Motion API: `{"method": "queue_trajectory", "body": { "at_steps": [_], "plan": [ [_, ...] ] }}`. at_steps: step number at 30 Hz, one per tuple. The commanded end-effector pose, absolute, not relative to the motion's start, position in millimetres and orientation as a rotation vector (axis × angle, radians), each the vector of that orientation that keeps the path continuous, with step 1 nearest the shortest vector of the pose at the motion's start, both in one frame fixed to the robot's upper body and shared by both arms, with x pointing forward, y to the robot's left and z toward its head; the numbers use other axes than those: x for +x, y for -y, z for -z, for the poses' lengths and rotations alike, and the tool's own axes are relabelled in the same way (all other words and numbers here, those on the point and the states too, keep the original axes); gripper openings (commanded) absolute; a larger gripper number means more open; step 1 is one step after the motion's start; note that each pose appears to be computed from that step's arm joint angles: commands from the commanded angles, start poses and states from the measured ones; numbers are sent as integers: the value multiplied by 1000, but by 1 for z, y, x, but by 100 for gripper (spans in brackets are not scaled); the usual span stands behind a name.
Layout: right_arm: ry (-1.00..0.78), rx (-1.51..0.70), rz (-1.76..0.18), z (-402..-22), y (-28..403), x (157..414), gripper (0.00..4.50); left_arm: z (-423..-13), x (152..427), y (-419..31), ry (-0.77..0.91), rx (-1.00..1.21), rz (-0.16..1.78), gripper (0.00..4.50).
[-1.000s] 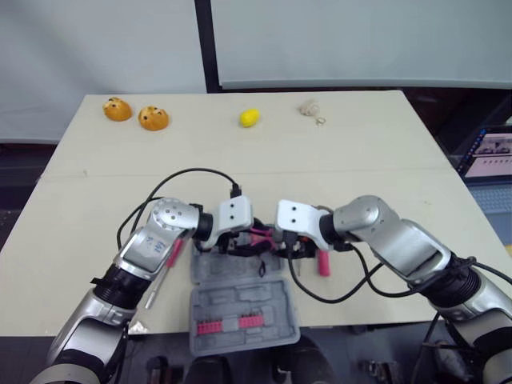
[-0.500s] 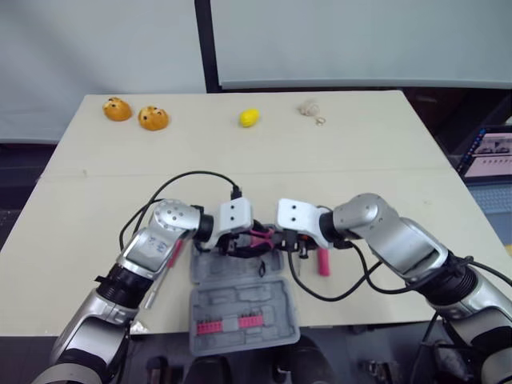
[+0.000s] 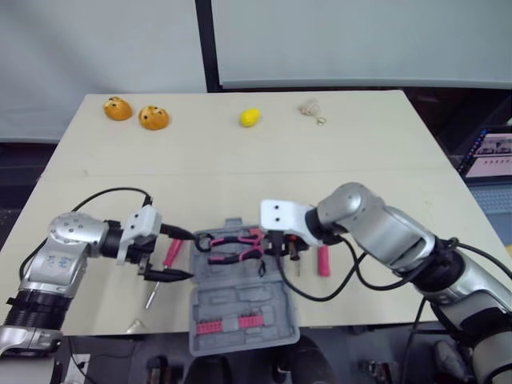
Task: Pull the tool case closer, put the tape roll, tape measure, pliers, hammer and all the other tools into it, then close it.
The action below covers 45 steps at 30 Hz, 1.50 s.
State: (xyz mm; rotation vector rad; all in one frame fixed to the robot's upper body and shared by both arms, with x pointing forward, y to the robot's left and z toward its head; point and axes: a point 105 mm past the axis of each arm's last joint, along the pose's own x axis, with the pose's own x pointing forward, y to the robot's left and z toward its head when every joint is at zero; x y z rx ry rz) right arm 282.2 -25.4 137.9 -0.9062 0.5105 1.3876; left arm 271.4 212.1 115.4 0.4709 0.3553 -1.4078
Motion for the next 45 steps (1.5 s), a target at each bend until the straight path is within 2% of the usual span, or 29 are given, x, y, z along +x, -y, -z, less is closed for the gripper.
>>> {"method": "queue_trajectory", "body": {
  "at_steps": [1, 13, 45],
  "plan": [
    [-489, -954, -1399, -142, 14, 278, 100, -113, 270, -225, -354, 565, 1382, 450],
    [-513, -1009, -1336, -128, -8, 296, 100, -99, 273, -238, -370, 641, 1330, 450],
    [-526, -1024, -1376, -95, -33, 295, 100, -101, 273, -240, -362, 652, 1306, 450]
  ]
}}
